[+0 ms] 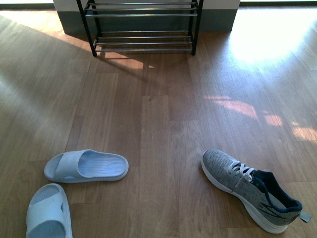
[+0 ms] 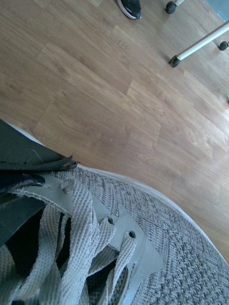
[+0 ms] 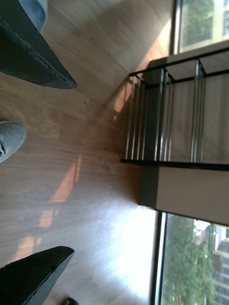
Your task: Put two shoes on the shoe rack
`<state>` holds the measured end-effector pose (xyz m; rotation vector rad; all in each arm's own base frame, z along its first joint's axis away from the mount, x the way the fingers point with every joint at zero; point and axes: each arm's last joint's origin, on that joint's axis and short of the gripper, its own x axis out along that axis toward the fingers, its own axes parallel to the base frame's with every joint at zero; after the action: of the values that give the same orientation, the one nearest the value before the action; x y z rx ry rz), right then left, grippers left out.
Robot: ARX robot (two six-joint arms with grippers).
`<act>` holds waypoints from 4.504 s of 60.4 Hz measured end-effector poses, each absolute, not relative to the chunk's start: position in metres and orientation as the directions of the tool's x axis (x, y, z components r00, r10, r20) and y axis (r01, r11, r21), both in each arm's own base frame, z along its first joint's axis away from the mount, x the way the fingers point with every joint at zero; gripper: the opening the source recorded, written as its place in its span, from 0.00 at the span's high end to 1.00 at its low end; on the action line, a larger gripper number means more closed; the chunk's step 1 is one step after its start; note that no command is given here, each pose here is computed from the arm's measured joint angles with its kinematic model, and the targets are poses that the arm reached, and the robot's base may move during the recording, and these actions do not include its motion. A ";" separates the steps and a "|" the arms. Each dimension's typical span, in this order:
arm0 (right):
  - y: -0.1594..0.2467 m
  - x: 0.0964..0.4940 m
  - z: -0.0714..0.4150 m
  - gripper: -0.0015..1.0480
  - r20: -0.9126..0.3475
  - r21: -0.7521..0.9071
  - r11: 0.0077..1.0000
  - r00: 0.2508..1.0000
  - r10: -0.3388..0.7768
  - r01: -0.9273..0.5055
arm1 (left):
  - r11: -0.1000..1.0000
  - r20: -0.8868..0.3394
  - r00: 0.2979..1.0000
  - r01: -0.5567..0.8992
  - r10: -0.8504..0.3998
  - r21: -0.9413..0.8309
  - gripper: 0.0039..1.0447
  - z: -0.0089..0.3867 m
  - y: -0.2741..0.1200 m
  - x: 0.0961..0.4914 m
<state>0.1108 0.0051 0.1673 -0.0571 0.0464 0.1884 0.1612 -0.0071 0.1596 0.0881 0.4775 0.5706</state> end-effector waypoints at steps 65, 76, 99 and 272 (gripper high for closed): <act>-0.029 0.309 -0.070 0.09 -0.777 -0.078 0.951 0.616 0.131 -0.301 | 0.839 -0.409 0.734 -0.502 0.543 0.212 0.99 0.160 -0.007 0.161; -0.030 0.312 -0.085 0.09 -0.792 -0.052 0.956 0.595 0.138 -0.290 | 0.839 -0.409 0.734 -0.502 0.543 0.213 0.99 0.160 -0.007 0.161; -0.034 0.312 -0.114 0.09 -0.825 -0.019 0.966 0.549 0.131 -0.259 | 0.839 -0.408 0.734 -0.502 0.542 0.212 0.99 0.160 -0.007 0.161; -0.016 0.146 0.228 0.99 -0.093 -0.180 0.915 0.932 0.350 -0.361 | 0.839 -0.409 0.734 -0.501 0.542 0.212 0.99 0.160 -0.007 0.161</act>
<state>0.1465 -0.0156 0.2284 -0.1967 0.0591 0.3663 0.1611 -0.0069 0.1597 0.0898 0.4769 0.5743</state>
